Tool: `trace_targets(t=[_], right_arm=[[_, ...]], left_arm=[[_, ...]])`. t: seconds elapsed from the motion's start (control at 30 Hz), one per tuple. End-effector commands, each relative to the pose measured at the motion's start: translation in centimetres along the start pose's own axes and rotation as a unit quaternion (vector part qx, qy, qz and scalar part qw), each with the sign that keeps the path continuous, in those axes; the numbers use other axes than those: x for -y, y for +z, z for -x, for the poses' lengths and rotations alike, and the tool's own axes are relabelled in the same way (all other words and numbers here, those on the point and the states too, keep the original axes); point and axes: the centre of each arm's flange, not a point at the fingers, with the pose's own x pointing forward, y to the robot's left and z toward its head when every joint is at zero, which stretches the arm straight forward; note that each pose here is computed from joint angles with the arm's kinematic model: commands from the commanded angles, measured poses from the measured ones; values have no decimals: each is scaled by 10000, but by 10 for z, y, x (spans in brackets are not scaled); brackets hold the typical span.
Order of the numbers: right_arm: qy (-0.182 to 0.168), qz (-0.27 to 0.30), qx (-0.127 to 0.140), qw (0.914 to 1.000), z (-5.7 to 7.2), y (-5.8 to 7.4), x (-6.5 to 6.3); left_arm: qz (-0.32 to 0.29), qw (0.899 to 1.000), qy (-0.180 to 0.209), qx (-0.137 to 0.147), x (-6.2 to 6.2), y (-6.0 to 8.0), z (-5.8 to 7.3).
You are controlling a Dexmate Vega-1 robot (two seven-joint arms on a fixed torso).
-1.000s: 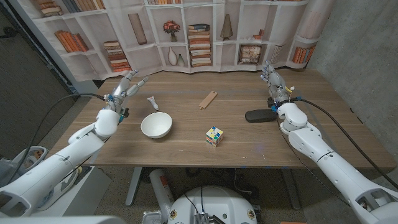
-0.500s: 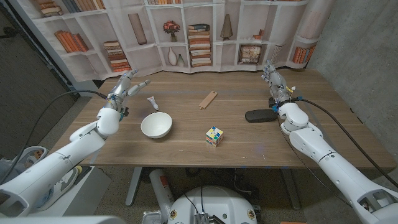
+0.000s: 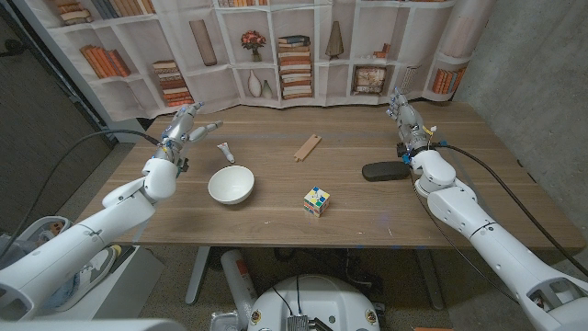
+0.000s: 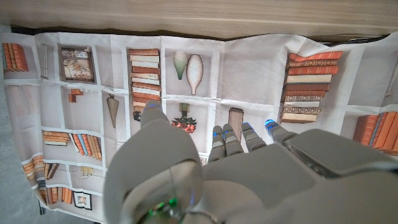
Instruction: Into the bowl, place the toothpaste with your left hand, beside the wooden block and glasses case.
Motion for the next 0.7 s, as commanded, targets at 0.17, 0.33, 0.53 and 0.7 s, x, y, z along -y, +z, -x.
trace_targets(t=[0.17, 0.33, 0.53, 0.7], right_arm=[[3, -20, 55, 10000, -2, 4, 1], [3, -29, 67, 10000, -1, 5, 1], [-26, -17, 92, 10000, 2, 9, 1], [-17, -30, 77, 10000, 4, 9, 2]], left_arm=[[-441, 9987, -159, -221, -6, -4, 4], [-566, 9980, -159, -249, -8, -2, 3], [-824, 9959, -256, -268, -8, 3, 1], [-913, 9949, -328, -266, -8, 4, 0]])
